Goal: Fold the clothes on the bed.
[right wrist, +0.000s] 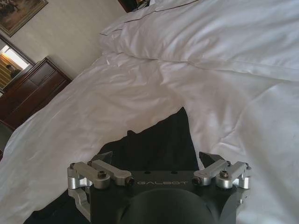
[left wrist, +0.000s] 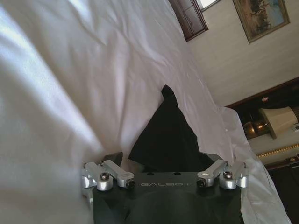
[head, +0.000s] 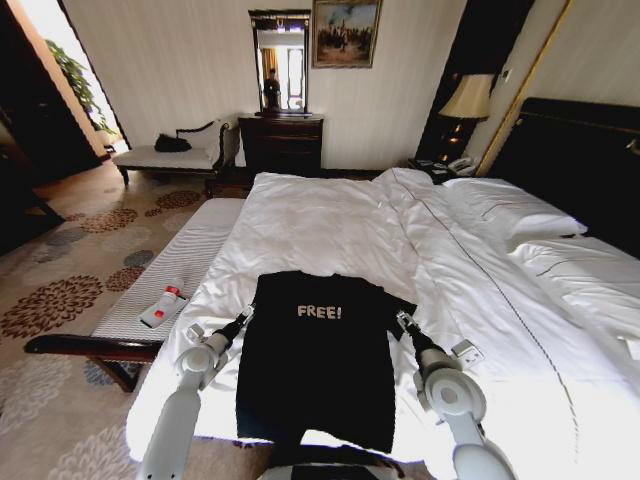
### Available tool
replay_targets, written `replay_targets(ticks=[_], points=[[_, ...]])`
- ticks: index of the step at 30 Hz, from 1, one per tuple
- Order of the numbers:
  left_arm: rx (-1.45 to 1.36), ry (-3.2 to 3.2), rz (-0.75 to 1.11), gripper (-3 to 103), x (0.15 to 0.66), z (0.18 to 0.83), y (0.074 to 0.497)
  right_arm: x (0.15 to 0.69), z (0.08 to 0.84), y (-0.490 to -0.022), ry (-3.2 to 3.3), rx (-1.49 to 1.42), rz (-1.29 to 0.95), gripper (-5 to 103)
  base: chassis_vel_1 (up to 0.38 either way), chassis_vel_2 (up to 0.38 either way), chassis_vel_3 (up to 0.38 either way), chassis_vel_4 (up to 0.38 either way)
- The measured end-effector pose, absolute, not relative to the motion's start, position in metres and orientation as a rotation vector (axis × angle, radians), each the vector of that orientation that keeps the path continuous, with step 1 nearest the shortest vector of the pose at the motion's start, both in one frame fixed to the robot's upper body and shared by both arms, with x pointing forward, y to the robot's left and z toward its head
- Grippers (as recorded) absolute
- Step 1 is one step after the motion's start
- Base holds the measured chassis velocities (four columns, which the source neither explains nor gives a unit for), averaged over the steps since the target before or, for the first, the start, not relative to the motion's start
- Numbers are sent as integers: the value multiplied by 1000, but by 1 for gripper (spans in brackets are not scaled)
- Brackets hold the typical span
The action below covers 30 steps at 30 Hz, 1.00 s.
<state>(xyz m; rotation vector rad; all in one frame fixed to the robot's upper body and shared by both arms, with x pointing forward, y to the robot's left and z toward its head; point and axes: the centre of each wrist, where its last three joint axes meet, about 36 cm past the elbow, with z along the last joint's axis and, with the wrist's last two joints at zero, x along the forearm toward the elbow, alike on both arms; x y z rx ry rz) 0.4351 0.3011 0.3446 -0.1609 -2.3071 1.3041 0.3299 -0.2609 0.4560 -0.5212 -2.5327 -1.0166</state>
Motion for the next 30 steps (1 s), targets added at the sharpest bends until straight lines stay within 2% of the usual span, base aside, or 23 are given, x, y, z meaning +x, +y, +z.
replay_targets(ticks=[2, 4, 5, 6, 8, 11, 14, 15, 18, 21, 23, 24, 30], points=[[-160, -2307, 1303, 90, 435, 344, 300, 330, 456, -261, -2531, -523, -1015, 100, 0, 0, 0, 0], [-161, -2310, 1301, 80, 435, 343, 299, 330, 455, -261, -2528, -530, -1011, 100, 0, 0, 0, 0], [-161, -2312, 1300, 80, 435, 343, 300, 330, 454, -262, -2526, -534, -1009, 100, 0, 0, 0, 0], [-160, -2314, 1300, 69, 434, 343, 300, 329, 453, -262, -2523, -539, -1006, 100, 0, 0, 0, 0], [-159, -2318, 1300, 69, 434, 344, 301, 329, 453, -262, -2521, -542, -1005, 100, 0, 0, 0, 0], [-150, -2332, 1295, 53, 434, 346, 306, 329, 449, -260, -2515, -547, -995, 100, 0, 0, 0, 0], [-143, -2340, 1295, 47, 434, 347, 309, 328, 448, -258, -2512, -550, -987, 100, 0, 0, 0, 0], [-140, -2344, 1297, 36, 434, 348, 311, 327, 447, -258, -2509, -555, -981, 100, 0, 0, 0, 0], [-136, -2349, 1302, 31, 435, 348, 312, 327, 446, -258, -2505, -559, -977, 100, 0, 0, 0, 0], [-135, -2352, 1305, 15, 437, 348, 311, 326, 444, -257, -2500, -565, -970, 100, 0, 0, 0, 0], [-135, -2351, 1304, 15, 438, 348, 311, 326, 444, -257, -2499, -566, -969, 100, 0, 0, 0, 0], [-136, -2349, 1302, 4, 439, 346, 308, 326, 443, -257, -2497, -568, -967, 100, 0, 0, 0, 0], [-139, -2348, 1303, 0, 440, 345, 304, 324, 442, -257, -2492, -574, -963, 100, 0, 0, 0, 0]])
